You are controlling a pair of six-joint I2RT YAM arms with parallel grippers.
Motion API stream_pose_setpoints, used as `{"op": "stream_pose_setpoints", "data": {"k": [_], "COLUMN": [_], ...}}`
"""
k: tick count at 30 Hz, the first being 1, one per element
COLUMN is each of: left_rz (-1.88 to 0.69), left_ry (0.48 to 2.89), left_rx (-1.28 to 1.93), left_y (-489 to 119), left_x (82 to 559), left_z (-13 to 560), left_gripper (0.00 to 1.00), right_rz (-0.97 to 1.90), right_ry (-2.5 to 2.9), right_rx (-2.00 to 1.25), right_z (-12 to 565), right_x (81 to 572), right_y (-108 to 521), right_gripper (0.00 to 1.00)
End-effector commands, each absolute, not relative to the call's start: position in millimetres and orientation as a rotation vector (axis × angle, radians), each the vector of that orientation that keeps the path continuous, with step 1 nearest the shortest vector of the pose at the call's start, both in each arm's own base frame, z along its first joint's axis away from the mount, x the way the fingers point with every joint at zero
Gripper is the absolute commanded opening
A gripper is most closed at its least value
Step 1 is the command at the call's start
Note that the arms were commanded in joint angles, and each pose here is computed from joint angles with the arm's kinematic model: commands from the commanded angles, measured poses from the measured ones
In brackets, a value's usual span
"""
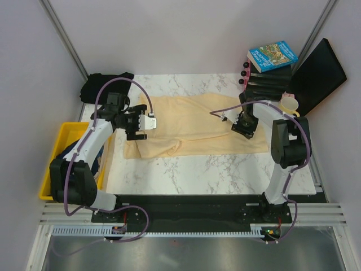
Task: Fold and stack the t-shirts
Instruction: Fold the flattened tshirt in 1/3 of the way
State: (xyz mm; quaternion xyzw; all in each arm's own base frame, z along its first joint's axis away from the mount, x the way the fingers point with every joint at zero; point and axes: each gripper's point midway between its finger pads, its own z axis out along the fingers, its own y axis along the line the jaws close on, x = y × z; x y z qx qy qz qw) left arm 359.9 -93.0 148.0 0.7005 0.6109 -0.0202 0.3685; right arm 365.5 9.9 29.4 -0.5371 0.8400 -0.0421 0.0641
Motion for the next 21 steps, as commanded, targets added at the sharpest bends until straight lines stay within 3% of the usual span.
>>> {"op": "stream_pose_setpoints", "data": {"k": [1, 4, 11, 21], "left_rz": [-0.337, -0.483, -0.551, -0.589], "left_ry": [1.493, 1.559, 1.658, 1.665], "left_rx": [1.881, 1.940, 2.028, 2.150], "left_y": [-124.9, -131.7, -131.1, -133.2], "left_x": [307.7, 283.5, 257.1, 232.8], "left_z": [166.4, 159.7, 135.7, 120.2], "left_gripper": [1.00, 0.98, 0.86, 0.91], "right_rz": [-0.129, -0.125, -0.090, -0.073], "right_ry": [2.489, 2.466, 2.420, 2.424], "right_rx": [-1.567, -1.598, -1.625, -1.637], "right_z": [46.7, 45.0, 43.4, 28.1], "right_x": [391.8, 395.5, 402.8, 405.9], "right_y": [27.8, 38.5, 55.5, 64.4], "right_gripper": [0.54, 0.54, 0.52, 0.49]}}
